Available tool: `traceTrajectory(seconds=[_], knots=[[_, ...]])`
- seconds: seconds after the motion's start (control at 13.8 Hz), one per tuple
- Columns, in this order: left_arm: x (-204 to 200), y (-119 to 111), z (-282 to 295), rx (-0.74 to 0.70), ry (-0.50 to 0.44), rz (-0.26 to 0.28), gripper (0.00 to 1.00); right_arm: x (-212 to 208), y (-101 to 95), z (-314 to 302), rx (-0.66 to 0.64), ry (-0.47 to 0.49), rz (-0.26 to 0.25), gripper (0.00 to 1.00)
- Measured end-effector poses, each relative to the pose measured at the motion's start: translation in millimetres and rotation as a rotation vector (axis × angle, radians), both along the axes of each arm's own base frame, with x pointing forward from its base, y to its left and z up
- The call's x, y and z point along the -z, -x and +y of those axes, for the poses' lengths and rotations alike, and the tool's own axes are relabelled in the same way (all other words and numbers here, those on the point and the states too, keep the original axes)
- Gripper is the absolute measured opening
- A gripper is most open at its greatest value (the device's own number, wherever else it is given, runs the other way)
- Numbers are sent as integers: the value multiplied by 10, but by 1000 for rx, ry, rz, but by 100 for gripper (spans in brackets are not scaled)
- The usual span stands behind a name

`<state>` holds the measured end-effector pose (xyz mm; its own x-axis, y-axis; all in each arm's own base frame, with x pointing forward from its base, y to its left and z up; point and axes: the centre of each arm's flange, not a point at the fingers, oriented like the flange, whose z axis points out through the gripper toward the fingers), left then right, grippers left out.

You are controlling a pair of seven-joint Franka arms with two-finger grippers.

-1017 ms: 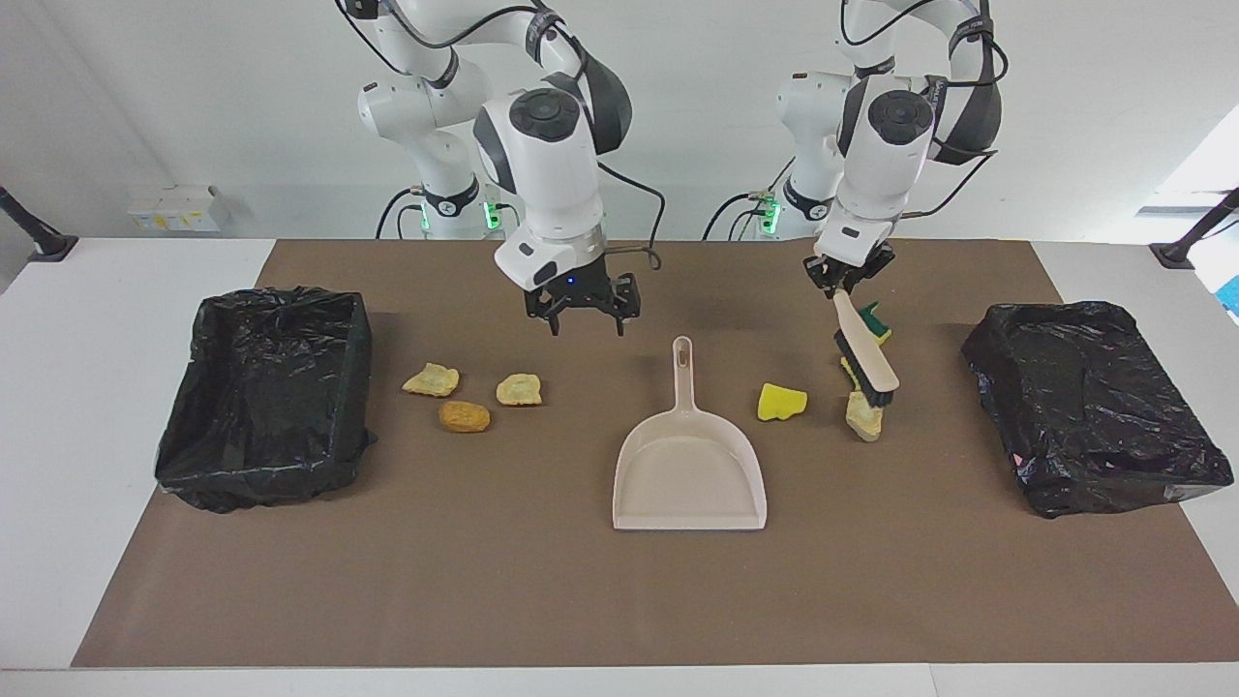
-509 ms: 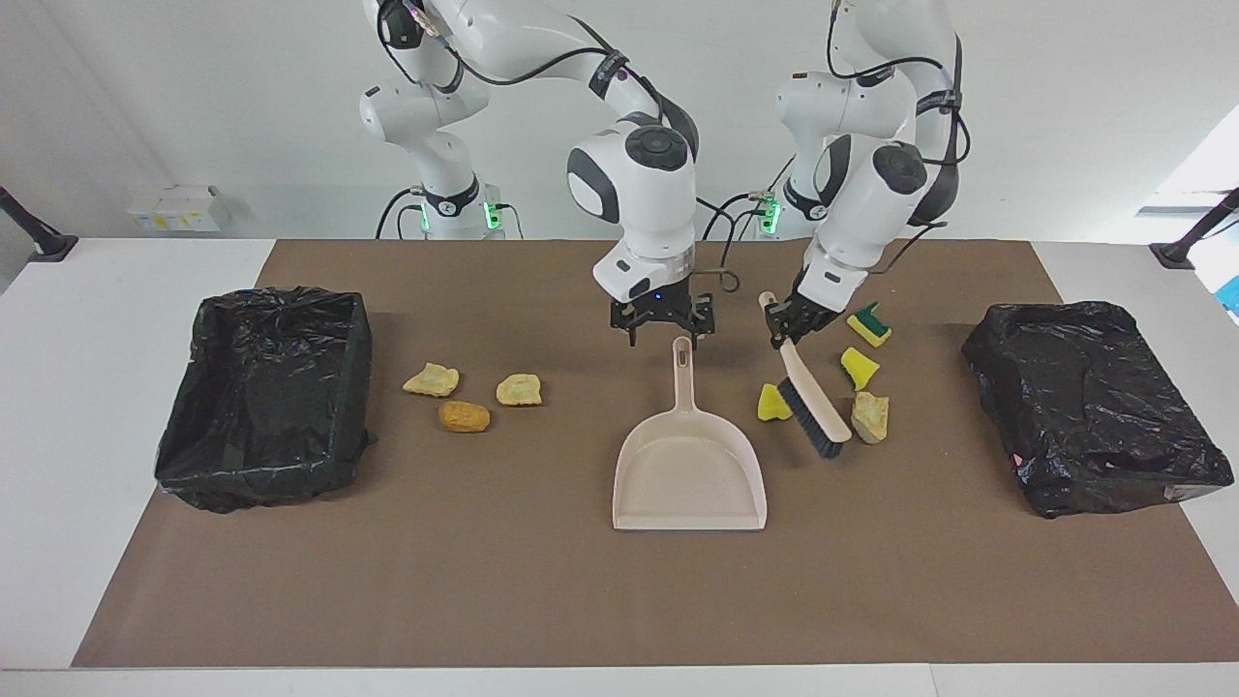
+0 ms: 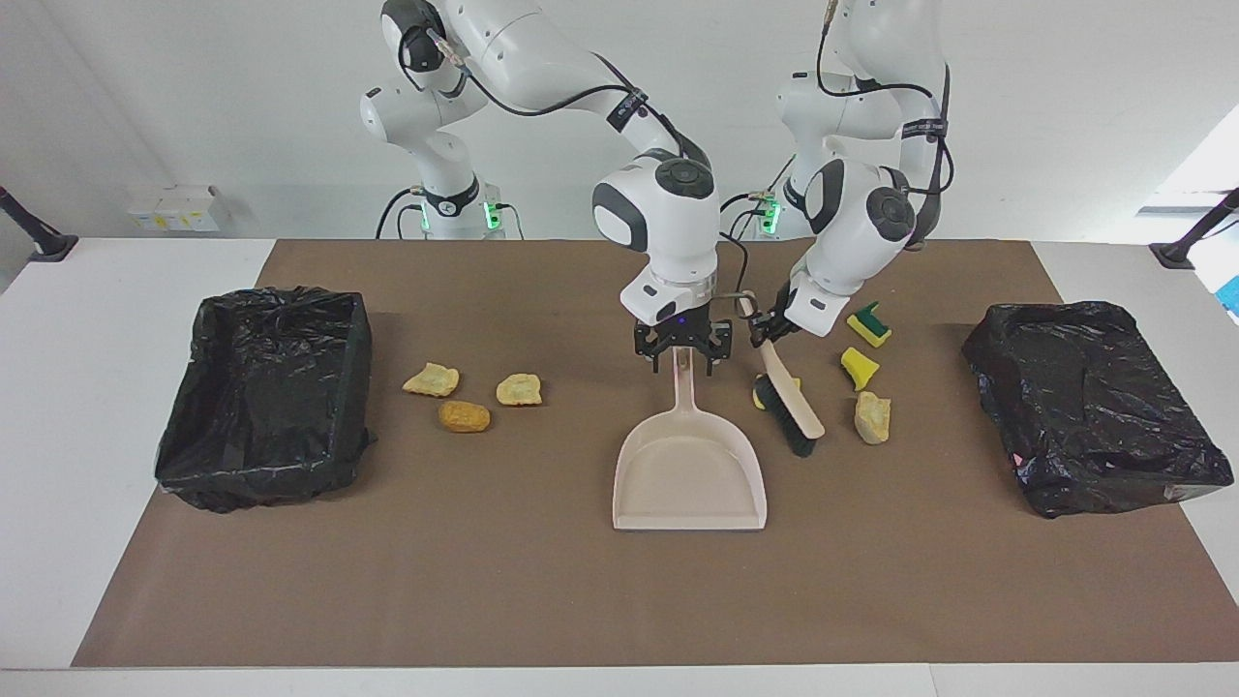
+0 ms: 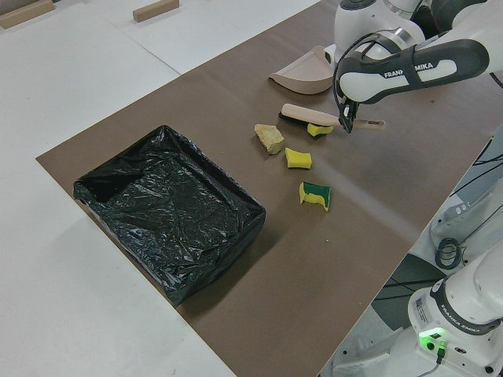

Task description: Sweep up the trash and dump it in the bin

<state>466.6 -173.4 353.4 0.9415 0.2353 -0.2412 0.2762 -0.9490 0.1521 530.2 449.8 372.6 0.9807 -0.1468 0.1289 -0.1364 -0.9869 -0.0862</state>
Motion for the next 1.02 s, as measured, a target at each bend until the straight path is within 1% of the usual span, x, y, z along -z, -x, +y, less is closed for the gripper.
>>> traceTrajectory(seconds=[0.07, 0.15, 0.22, 0.29, 0.36, 0.44, 0.51, 0.65, 0.73, 0.87, 1.02], knots=[[-74, 29, 115, 19, -31, 20, 26, 57, 29, 44, -11, 6, 1, 70], [-170, 79, 213, 51, -70, 37, 26, 110, 49, 86, -24, 12, -6, 66], [-300, 129, 290, 83, -108, 37, 26, 161, 55, 108, -33, 18, -12, 66], [-457, 163, 354, 104, -137, 18, 26, 205, 51, 107, -40, 24, -11, 64], [-646, 169, 437, 110, -153, -16, 26, 242, 45, 96, -53, 31, -9, 63], [-855, 151, 537, 107, -153, -49, 26, 271, 43, 83, -67, 37, -6, 57], [-1046, 129, 621, 102, -152, -63, 26, 286, 43, 74, -80, 41, -5, 57], [-1350, 104, 745, 96, -153, -45, 26, 283, 31, 61, -90, 44, -7, 36], [-1410, 96, 770, 93, -154, -39, 26, 277, 19, 49, -92, 45, -9, 31], [-1421, 85, 779, 93, -154, -40, 26, 226, -14, 9, -119, 51, -16, 31], [-1396, 65, 780, 127, -147, -46, 26, 51, -69, -91, -168, 61, -31, 31]])
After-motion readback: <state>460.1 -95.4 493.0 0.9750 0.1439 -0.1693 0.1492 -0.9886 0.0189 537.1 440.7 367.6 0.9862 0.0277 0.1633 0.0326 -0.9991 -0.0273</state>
